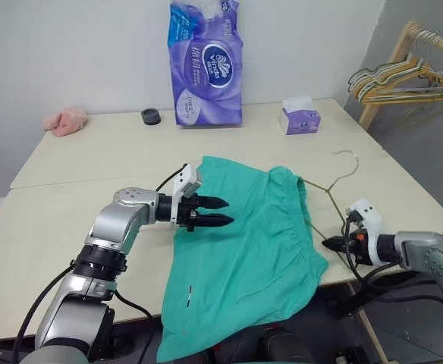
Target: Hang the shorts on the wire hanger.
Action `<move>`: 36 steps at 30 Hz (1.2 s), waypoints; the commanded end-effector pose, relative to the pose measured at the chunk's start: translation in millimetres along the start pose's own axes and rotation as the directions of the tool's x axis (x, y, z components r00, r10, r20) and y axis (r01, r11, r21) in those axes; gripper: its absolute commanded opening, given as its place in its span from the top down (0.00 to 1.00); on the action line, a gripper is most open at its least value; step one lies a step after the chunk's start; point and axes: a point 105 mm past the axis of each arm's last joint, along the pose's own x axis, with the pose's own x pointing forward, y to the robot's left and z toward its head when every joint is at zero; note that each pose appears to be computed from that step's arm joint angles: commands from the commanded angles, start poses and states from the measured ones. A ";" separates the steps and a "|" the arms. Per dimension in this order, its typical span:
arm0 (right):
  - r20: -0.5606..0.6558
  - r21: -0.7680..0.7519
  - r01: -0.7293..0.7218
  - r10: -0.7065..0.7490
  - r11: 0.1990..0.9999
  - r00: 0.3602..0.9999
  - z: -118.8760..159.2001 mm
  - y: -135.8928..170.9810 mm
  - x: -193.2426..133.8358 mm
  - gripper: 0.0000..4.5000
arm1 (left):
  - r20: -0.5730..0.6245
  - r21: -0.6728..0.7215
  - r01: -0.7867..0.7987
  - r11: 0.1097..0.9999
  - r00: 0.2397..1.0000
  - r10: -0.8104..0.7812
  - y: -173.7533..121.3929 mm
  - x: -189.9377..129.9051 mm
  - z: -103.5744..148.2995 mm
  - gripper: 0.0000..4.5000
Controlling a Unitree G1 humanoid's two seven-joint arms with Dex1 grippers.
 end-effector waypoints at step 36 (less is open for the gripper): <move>0.011 -0.751 -0.033 0.062 0.660 0.998 54.7 73.9 -6.1 1.00 | -0.245 0.452 0.312 0.836 0.944 -0.220 1.2 25.4 25.9 0.00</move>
